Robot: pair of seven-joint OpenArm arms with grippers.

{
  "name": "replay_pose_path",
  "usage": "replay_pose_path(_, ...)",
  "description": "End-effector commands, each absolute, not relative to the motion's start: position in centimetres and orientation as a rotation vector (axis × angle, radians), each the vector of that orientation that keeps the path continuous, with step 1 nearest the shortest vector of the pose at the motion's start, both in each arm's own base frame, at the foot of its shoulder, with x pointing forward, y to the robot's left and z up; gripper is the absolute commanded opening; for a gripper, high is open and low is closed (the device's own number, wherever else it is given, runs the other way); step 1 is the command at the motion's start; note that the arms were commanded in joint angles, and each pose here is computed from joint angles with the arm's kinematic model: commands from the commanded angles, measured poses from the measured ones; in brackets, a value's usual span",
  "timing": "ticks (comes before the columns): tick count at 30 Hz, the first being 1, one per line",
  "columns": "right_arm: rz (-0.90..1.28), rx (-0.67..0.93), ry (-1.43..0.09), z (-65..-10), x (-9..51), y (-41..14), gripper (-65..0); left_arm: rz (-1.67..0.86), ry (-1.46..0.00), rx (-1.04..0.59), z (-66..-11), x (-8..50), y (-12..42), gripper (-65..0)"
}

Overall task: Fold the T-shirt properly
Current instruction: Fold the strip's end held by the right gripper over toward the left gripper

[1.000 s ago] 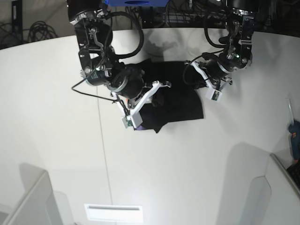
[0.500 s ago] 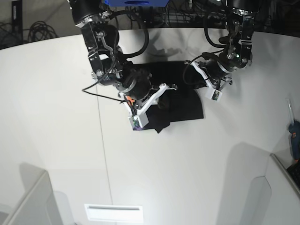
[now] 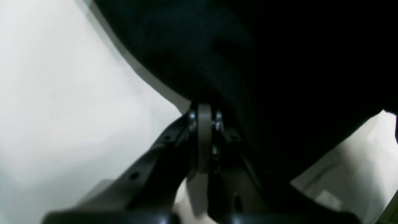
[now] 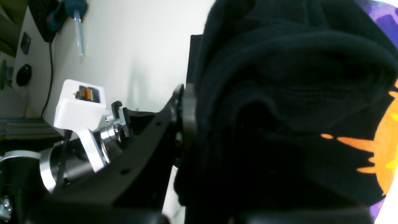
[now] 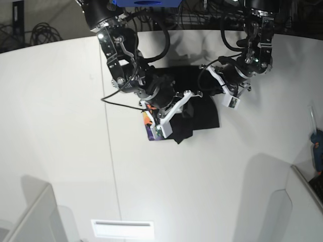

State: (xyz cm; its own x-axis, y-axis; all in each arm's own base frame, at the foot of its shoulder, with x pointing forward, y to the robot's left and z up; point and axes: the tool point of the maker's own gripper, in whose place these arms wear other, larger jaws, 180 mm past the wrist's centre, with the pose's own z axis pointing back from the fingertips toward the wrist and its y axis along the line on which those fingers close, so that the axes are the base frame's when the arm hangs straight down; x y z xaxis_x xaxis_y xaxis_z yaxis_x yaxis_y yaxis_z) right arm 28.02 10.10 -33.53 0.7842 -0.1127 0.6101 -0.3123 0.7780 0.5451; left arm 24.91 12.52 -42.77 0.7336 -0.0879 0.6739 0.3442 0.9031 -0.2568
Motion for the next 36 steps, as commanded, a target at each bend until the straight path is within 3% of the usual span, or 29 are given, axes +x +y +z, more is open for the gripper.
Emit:
replay_pose_path(1, 0.122, 0.722, -0.718, -31.9, 28.6, 10.9, -65.0, -0.260, -0.721, -0.383, -42.4, 25.1, 12.5, -65.0)
replay_pose_path(14, 0.111, 0.705, -0.692, -34.2, 28.5, 11.5, -65.0, -0.256, -0.703, -0.386, -42.8, 24.3, 12.4, -65.0)
replay_pose_path(36, 0.168, 0.730, -0.742, -32.7, 28.5, 13.1, -65.0, -0.246, -0.711, -0.379, -42.6, 24.5, 12.8, -65.0)
